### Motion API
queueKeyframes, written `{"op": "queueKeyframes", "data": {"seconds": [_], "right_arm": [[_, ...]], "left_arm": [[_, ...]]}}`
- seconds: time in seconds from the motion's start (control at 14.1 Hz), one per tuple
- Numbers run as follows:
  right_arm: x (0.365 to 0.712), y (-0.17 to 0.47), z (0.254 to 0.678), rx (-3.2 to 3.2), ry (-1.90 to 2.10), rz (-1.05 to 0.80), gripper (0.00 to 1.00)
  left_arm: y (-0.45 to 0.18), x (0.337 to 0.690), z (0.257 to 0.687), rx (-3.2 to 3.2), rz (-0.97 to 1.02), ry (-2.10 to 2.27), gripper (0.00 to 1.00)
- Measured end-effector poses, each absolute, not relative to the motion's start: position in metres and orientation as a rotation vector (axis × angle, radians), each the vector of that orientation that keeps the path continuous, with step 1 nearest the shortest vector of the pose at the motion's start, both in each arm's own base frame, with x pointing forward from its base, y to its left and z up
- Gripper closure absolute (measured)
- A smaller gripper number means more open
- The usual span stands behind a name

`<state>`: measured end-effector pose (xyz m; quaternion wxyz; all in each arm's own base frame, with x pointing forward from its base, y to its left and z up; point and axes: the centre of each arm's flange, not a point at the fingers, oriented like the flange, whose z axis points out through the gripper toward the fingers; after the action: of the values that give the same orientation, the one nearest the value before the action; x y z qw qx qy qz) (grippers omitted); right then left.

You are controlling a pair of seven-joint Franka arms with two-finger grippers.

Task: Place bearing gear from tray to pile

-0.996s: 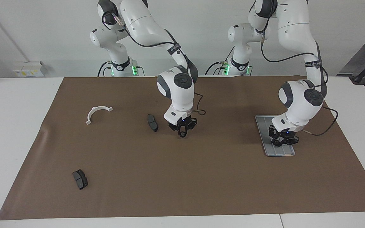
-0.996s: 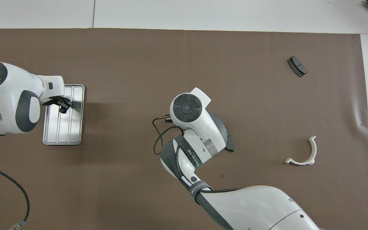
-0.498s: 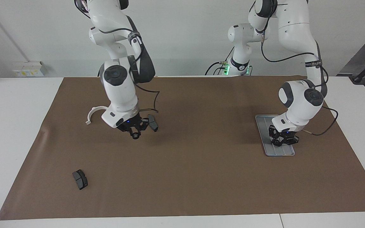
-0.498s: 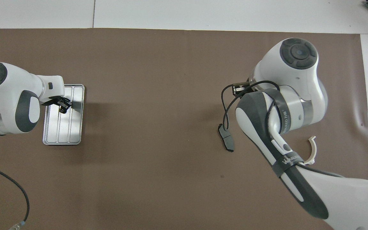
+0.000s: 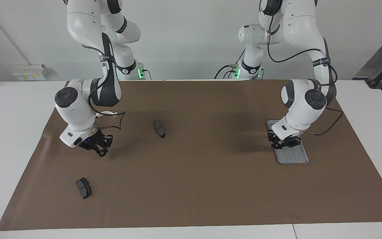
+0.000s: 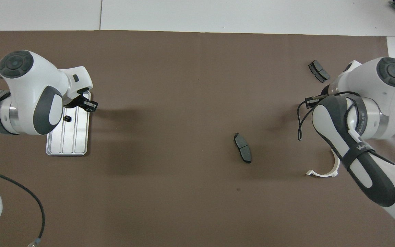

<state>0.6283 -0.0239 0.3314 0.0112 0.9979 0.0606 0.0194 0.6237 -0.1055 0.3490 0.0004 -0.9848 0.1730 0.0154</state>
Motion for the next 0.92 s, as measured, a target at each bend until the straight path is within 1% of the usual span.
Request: {"op": "queueKeyframes", "data": {"seconds": [0.36,0.5,0.57,0.64,0.78,0.92], "right_arm": [[0.634,-0.043,0.294,3.125,0.112,0.120,0.67],[0.635,-0.043,0.290,3.141,0.085,0.127,0.67],[0.635,-0.042,0.289,3.145,0.082,0.127,0.62],[0.635,-0.041,0.289,3.148,0.082,0.126,0.53],[0.637,-0.039,0.292,3.148,0.086,0.138,0.28],[0.641,-0.037,0.306,3.148,0.091,0.172,0.08]], "left_arm": [[-0.250,0.584,0.358,-3.132,0.033,0.109,0.64],[-0.296,0.566,0.365,-3.138,0.018,0.032,0.64],[-0.315,0.557,0.368,-3.143,0.015,0.004,0.64],[-0.333,0.548,0.370,-3.150,0.012,-0.021,0.64],[-0.364,0.532,0.375,-3.164,0.001,-0.040,0.64],[-0.388,0.519,0.376,-3.186,-0.012,-0.055,0.64]]}}
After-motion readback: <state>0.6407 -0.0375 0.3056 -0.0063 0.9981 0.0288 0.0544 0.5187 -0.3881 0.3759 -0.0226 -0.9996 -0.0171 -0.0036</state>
